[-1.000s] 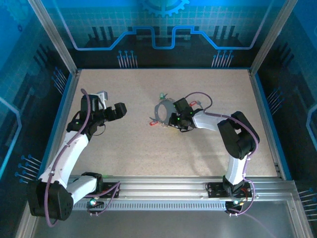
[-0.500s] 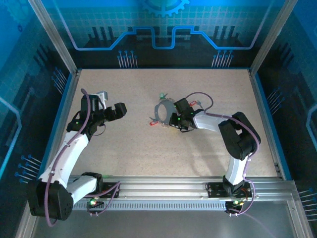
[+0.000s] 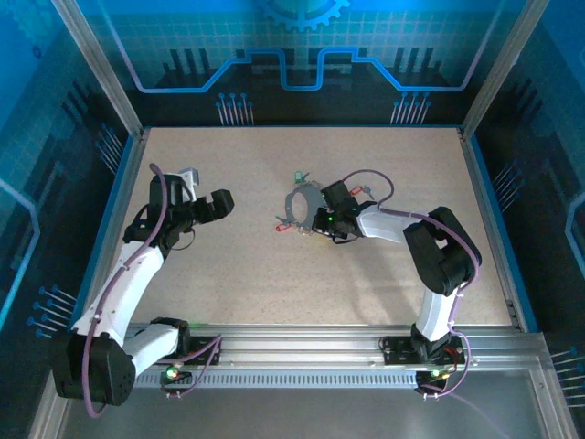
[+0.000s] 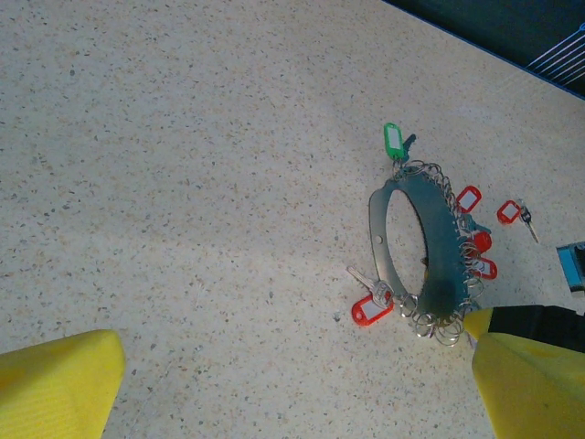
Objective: Put the keys on the keyring
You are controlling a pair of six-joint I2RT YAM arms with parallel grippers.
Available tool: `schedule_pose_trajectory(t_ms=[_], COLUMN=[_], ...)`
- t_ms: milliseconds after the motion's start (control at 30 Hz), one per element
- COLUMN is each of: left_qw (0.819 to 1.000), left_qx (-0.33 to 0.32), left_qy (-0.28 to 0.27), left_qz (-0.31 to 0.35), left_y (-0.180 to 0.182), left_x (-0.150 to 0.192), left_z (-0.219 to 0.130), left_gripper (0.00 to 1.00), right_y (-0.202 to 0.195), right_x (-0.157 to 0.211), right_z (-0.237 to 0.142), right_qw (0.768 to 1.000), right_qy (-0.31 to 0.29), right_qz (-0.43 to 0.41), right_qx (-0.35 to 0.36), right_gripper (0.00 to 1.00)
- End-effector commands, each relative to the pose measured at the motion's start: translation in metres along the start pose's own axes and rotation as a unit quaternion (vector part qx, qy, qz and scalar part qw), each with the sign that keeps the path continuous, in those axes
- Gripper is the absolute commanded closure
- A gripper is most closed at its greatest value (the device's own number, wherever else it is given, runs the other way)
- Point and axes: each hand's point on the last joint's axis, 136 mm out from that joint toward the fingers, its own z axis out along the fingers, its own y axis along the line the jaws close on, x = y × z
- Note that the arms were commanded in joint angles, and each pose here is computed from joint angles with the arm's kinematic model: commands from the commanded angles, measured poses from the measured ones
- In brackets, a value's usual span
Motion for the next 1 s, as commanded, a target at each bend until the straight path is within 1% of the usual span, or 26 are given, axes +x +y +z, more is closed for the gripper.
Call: schedule_pose_trajectory(t_ms=[0, 167, 500, 767, 967], left_qw=[1.0, 1.0, 1.0, 1.0, 1.0], left_qx=[0.01, 0.01, 0.01, 0.01, 0.01], left_qy=[0.008, 0.008, 0.007, 0.008, 0.008], left_qz=[-0.005, -0.004, -0.004, -0.005, -0.004], left_y=[-0.003, -0.003, -0.003, -0.003, -0.003], left_x=[0.004, 0.004, 0.004, 0.004, 0.004], left_z=[0.002, 0.002, 0.002, 0.002, 0.002], left_gripper=[0.01, 0.01, 0.01, 0.01, 0.01], right_y=[-0.01, -0.013, -0.017, -0.017, -0.016], right_x=[-0.002, -0.001, 0.002, 0.003, 0.001], right_z=[0.001, 0.002, 0.007, 0.011, 0.01], right_qw=[1.0, 1.0, 0.999, 0.999, 0.999], right_qy=[-0.006, -0.005, -0.002, 0.002, -0.005], right_qz=[0.011, 0.013, 0.021, 0.026, 0.026], right_qx=[0.016, 0.023, 0.025, 0.025, 0.022], right_gripper=[0.79, 0.79, 0.82, 0.79, 0.86])
